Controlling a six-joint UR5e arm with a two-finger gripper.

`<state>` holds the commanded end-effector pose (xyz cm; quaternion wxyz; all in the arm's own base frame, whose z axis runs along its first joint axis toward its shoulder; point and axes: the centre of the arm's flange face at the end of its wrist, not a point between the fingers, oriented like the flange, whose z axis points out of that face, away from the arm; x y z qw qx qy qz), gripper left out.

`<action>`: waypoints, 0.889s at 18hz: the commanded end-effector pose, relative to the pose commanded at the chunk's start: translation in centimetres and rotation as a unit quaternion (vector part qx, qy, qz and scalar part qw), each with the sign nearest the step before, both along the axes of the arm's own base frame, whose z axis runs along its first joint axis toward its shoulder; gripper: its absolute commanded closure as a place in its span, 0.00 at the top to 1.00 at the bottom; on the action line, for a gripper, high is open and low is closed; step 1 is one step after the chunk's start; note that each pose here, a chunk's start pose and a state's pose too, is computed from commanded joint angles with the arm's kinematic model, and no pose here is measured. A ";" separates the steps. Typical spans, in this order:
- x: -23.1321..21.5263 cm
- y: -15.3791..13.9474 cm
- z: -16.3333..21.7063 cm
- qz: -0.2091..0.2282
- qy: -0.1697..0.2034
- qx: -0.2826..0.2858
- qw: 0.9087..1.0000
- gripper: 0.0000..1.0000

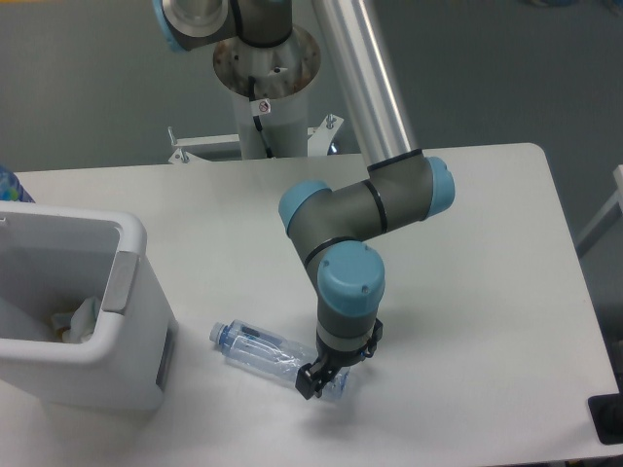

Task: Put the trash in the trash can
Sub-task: 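Lower the gripper onto the clear plastic water bottle's end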

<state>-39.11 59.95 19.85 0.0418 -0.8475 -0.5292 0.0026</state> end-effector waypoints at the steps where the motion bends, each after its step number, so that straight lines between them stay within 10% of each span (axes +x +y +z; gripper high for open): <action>1: 0.3 0.2 -0.4 -0.002 -0.001 -0.002 1.000 1.00; 9: 0.6 1.0 -2.0 -0.004 0.003 -0.017 1.000 0.97; 16: 0.1 1.8 -1.0 -0.009 0.013 -0.006 1.000 0.57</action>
